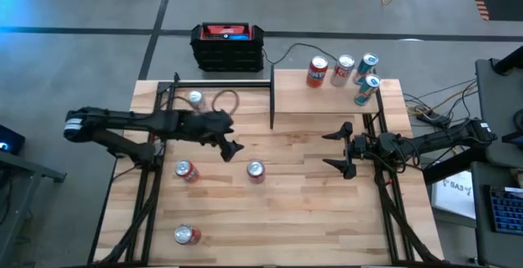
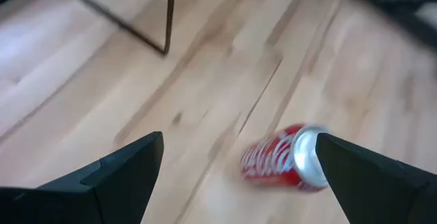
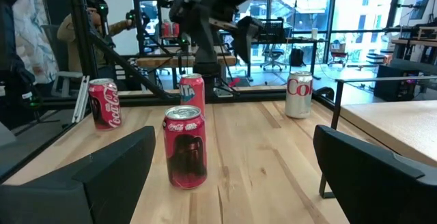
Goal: Place canned beverage on shelf
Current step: Put the top red white soda can on the shelf
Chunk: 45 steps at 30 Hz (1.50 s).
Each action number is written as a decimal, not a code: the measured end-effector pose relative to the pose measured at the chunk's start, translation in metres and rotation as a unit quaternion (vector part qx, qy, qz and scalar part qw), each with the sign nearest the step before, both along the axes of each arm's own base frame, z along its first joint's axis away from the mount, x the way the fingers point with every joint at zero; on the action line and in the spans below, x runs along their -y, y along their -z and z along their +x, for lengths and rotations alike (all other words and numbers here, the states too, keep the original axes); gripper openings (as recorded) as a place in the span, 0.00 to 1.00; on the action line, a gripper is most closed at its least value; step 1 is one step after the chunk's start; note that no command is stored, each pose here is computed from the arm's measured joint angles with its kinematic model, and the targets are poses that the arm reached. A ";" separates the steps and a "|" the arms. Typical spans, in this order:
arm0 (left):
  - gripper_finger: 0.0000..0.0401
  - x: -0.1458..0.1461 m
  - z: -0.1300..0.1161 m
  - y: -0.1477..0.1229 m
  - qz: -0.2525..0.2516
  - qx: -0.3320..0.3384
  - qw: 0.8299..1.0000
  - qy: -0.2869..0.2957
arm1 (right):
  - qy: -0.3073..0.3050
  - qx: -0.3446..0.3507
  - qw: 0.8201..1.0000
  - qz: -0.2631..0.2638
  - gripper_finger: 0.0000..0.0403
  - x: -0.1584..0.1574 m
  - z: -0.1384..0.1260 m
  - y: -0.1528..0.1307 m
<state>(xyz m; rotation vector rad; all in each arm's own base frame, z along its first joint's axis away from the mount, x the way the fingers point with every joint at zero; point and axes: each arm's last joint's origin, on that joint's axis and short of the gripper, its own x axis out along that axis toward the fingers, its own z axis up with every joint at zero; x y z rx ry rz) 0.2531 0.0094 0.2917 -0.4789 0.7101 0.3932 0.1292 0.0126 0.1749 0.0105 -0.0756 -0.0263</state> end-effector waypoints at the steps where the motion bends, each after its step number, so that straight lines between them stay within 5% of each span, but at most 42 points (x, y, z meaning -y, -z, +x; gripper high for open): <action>1: 0.92 0.000 0.005 0.000 -0.001 -0.021 1.000 0.001 | 0.000 0.000 1.000 0.000 0.95 0.000 0.000 0.000; 17: 0.92 0.001 0.065 -0.012 -0.006 -0.149 0.989 0.021 | 0.000 0.000 1.000 0.000 0.95 0.000 0.000 0.000; 22: 0.92 0.004 0.075 0.010 -0.048 -0.222 0.972 0.067 | 0.000 0.000 1.000 0.000 0.95 0.000 0.000 0.000; 26: 0.92 0.008 0.087 0.022 -0.095 -0.216 0.963 0.130 | 0.000 0.000 1.000 0.000 0.95 0.000 0.000 0.000; 45: 0.92 0.012 0.073 0.009 -0.078 -0.225 0.965 0.110 | 0.000 0.000 1.000 0.000 0.95 0.000 0.000 0.000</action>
